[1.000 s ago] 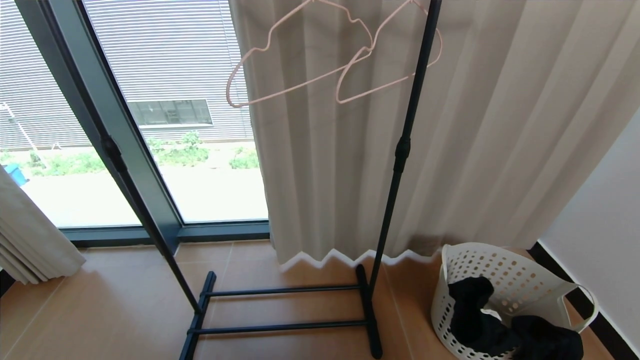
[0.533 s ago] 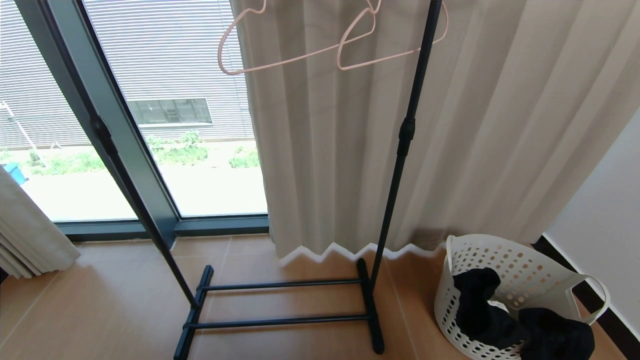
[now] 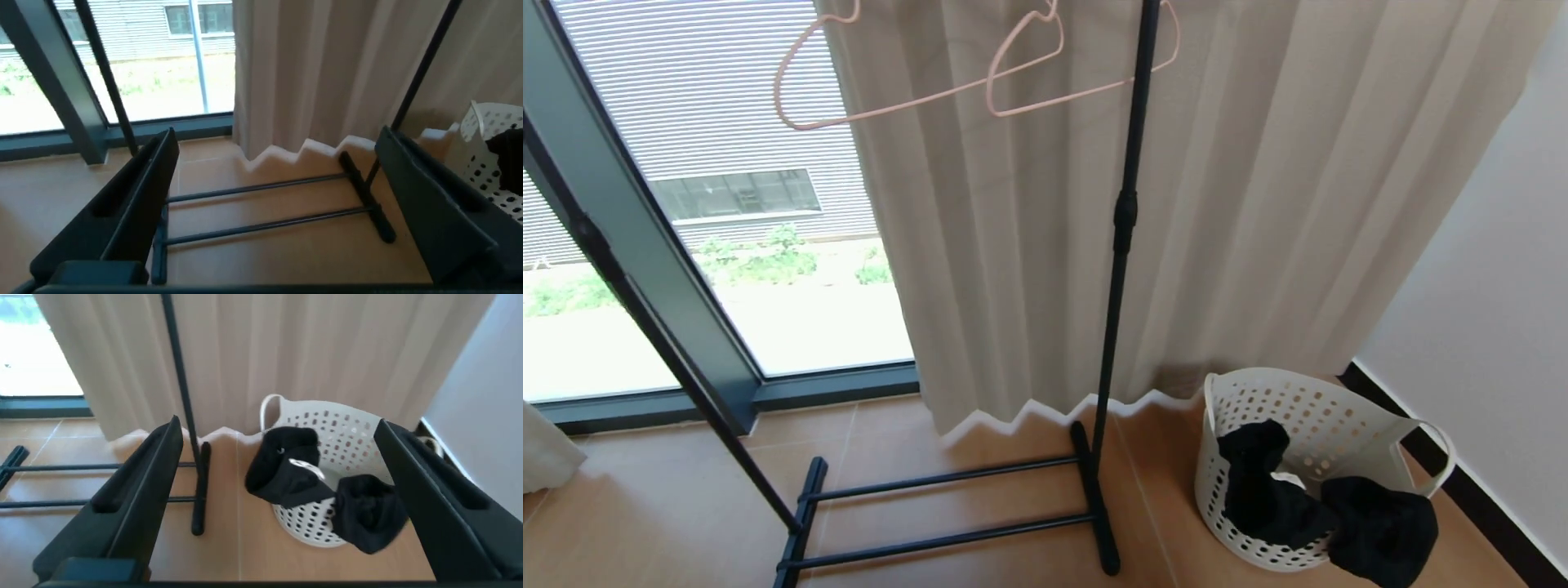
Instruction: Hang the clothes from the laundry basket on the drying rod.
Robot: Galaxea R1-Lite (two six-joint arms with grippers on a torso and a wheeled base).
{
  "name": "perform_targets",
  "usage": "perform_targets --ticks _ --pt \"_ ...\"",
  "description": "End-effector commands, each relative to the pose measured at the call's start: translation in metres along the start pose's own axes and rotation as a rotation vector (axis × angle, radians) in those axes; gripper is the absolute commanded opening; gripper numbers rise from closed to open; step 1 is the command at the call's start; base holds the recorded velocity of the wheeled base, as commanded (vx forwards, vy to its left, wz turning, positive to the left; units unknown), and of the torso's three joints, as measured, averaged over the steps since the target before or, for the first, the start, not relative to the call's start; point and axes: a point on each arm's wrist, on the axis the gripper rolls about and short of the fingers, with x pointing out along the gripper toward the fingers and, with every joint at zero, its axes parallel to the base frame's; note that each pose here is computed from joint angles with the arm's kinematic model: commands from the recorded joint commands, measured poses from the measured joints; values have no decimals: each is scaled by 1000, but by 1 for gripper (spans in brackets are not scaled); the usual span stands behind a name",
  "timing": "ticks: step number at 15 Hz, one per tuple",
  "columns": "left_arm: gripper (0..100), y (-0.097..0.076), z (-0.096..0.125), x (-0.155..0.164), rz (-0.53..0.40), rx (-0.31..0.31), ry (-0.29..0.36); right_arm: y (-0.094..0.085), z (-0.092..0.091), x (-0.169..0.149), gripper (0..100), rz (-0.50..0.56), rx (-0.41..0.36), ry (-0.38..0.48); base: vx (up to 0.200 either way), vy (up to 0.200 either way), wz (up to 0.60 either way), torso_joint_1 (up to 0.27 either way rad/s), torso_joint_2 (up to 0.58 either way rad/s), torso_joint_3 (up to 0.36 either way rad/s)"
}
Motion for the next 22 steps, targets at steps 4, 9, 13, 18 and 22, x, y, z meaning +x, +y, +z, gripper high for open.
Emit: perform_targets --ticks 4,9,13,18,22 --pt "100 0 0 0 0 1 2 0 0 0 100 1 1 2 0 0 -300 -1 2 2" --pt "100 0 0 0 0 1 2 0 0 0 100 1 1 2 0 -120 0 2 1 3" --pt "100 0 0 0 0 0 2 0 0 0 100 1 1 2 50 -150 0 5 2 0" --pt "100 0 0 0 0 0 1 0 0 0 100 1 1 2 120 0 0 0 1 3" --pt "100 0 0 0 2 -5 1 0 0 0 100 1 1 2 100 0 0 -1 0 2"
